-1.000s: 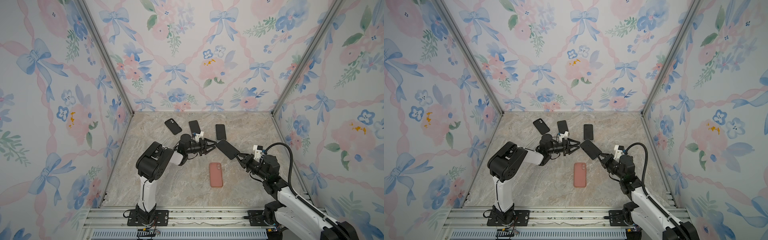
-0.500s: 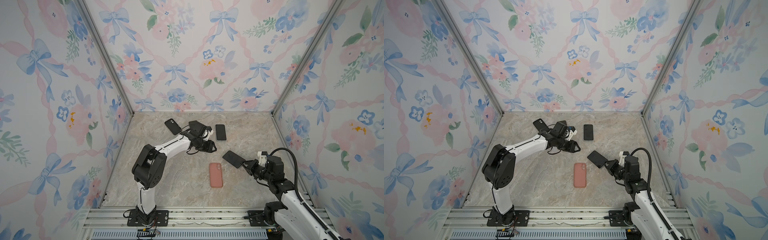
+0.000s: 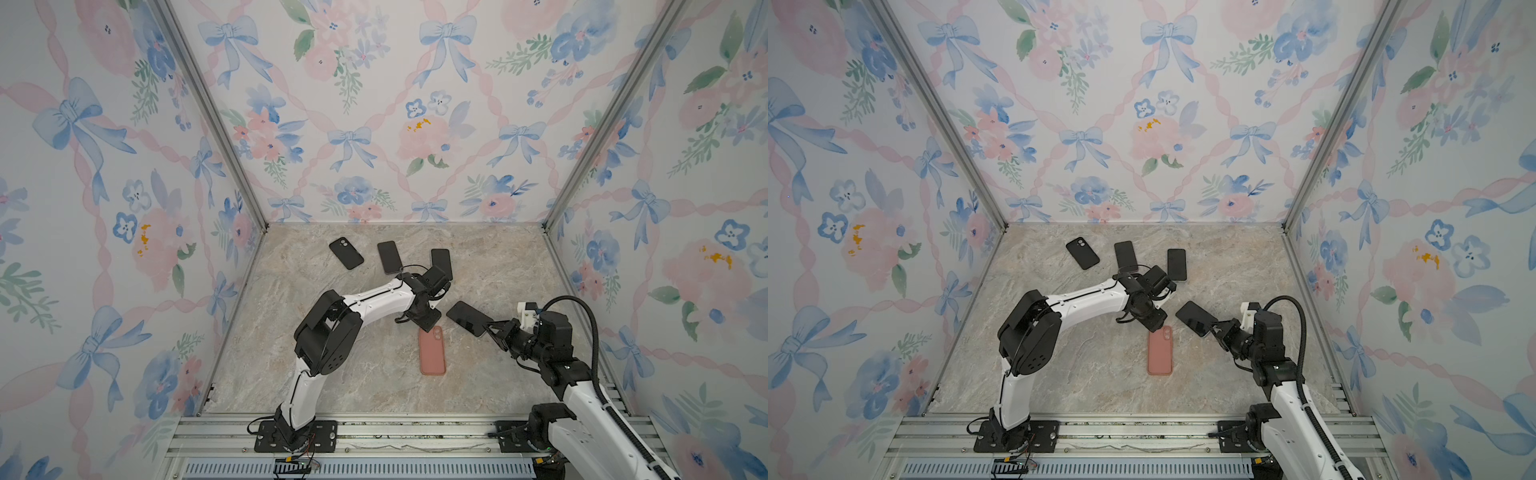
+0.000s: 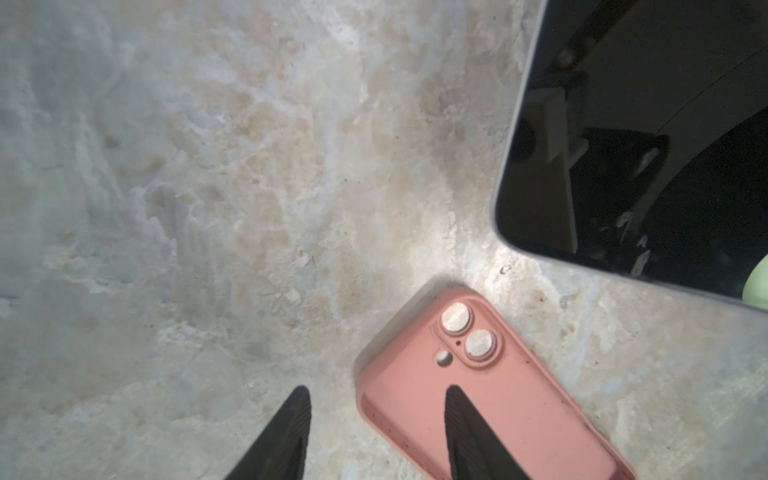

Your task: Put the phone into the phone case

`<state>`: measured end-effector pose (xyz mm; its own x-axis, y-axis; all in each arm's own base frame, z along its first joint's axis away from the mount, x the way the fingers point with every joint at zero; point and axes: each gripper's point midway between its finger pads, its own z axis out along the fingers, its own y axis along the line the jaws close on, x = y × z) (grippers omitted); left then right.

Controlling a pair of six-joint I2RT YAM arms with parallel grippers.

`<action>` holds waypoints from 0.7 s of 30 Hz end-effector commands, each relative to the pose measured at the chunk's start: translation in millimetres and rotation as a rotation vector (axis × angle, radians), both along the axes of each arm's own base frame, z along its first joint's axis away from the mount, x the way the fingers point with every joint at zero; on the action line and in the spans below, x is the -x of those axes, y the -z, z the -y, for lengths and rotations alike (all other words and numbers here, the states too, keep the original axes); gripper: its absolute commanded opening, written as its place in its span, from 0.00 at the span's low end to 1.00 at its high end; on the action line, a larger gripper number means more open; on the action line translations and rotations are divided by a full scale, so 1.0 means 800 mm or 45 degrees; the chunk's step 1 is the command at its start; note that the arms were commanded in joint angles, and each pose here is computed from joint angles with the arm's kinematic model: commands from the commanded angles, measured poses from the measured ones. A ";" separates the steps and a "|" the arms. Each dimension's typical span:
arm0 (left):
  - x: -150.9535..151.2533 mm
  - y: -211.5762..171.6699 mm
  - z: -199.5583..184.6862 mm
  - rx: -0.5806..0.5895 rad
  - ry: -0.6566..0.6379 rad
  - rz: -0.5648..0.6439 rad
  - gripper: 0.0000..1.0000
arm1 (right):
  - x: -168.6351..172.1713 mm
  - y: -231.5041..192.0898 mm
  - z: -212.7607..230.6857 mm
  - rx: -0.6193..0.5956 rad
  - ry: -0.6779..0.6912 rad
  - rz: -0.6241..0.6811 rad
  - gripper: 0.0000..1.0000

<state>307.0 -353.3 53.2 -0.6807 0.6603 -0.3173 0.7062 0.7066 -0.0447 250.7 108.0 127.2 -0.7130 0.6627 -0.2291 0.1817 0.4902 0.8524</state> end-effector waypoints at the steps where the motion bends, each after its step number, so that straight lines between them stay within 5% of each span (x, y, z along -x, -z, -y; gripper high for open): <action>1: -0.005 0.009 -0.001 -0.080 0.034 0.032 0.54 | -0.006 -0.023 -0.003 -0.023 -0.026 0.088 0.00; 9: 0.010 0.034 0.013 -0.057 0.103 -0.067 0.50 | -0.003 -0.018 -0.001 0.005 -0.027 0.072 0.00; 21: 0.017 0.052 -0.005 -0.133 0.097 -0.072 0.22 | -0.004 -0.013 0.000 0.024 -0.030 0.059 0.00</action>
